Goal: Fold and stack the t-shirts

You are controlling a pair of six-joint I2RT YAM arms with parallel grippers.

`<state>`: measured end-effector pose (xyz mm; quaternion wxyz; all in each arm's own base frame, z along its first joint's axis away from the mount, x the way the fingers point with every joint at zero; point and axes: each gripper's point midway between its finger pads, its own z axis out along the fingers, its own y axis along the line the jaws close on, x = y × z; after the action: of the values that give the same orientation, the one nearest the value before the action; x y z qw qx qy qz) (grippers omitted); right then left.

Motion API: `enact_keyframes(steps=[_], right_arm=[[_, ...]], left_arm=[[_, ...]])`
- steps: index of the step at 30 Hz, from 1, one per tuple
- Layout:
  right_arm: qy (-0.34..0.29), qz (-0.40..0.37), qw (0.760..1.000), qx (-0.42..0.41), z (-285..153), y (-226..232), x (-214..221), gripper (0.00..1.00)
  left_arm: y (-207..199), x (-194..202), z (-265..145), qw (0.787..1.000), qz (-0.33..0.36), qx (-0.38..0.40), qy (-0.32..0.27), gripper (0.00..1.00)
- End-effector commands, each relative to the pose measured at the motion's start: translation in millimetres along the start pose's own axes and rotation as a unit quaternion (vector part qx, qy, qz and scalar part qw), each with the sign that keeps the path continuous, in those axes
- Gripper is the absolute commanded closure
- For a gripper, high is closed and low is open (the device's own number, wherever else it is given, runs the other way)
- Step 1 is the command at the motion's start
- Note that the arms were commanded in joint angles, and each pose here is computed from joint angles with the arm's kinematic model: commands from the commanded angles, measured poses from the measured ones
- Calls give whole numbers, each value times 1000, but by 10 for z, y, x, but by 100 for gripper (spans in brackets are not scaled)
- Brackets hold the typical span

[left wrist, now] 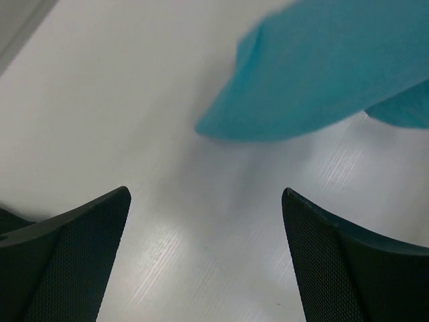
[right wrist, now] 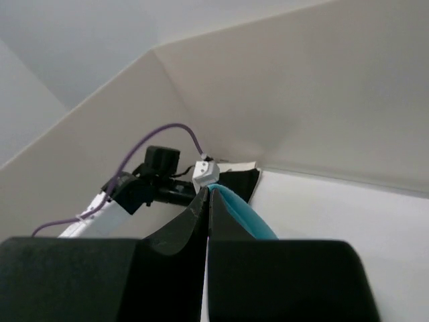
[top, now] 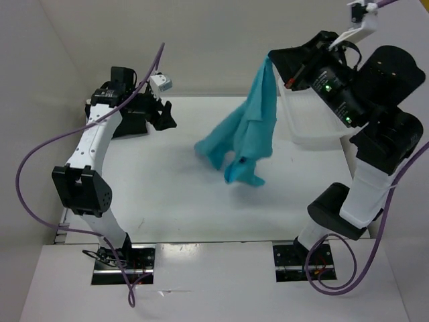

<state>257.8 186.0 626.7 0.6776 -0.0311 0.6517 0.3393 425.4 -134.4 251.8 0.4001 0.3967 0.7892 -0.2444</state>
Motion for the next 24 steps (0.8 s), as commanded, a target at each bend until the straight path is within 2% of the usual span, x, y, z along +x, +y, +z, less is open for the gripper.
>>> enact_keyframes(steps=[1,3,6,8,10,12,13,15,18,21,24], right_arm=[[87,-25,996,13,568,-88,664,100],[88,-25,996,19,627,-111,700,100],[96,-25,994,50,732,-233,805,100],[109,-20,986,121,835,-661,905,100],[132,-15,976,174,870,-994,1045,100],[146,-13,963,226,879,-1367,1125,100],[153,-14,959,238,887,-1466,1166,100],[164,-14,949,271,824,-1646,1223,100],[175,-20,938,298,724,-1780,1277,100],[185,-28,926,327,578,-1908,1326,100],[199,-32,919,337,474,-1963,1431,100]], left_arm=[[-314,-233,-22,996,23,64,-50,0],[-354,-120,23,996,13,76,-40,0],[-651,79,105,990,-1,136,-29,0],[-951,245,212,982,24,185,-8,0],[-1189,594,385,975,34,216,36,0],[-1362,910,671,970,74,212,97,0],[-1461,1223,788,965,63,216,133,0],[-1571,1353,1039,964,89,199,150,0],[-1821,1452,1297,963,96,205,148,0],[-2147,1404,1578,956,128,224,137,0],[-2286,1221,1873,960,164,194,113,0]])
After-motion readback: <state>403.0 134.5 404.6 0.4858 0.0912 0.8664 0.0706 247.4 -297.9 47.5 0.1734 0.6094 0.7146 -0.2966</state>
